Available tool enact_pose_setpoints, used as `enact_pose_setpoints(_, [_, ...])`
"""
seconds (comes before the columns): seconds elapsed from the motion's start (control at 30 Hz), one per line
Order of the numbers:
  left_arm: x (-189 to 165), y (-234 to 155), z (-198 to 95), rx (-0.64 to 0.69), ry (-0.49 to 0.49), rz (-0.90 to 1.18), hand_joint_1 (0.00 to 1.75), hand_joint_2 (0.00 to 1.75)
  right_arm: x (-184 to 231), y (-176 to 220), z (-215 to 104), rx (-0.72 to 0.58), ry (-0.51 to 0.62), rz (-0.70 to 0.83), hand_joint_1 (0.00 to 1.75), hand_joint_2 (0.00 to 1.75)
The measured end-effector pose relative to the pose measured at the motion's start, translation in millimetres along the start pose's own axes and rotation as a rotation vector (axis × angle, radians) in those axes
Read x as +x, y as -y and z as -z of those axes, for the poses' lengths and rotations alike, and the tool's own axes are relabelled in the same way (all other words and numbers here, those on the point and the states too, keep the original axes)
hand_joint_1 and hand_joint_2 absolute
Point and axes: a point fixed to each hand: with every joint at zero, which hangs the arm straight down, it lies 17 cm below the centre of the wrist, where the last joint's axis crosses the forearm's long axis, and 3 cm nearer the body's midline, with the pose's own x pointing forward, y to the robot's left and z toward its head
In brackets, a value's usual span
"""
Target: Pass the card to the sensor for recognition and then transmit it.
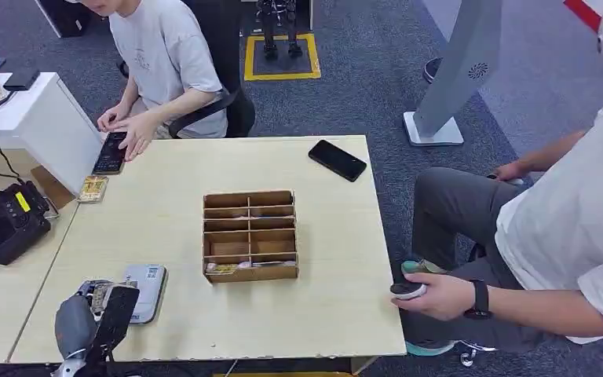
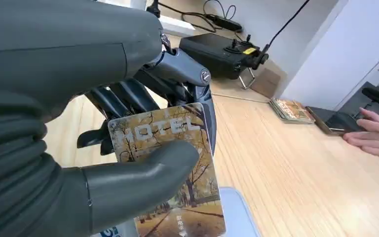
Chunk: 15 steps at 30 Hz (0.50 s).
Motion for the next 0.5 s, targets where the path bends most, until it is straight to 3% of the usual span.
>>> enact_pose_setpoints(0.5, [-13,1,5,-0.003,-0.044,-0.017,1.75,1.75,1,-1,1,-0.004,0.022,-0.013,0.0,1.75])
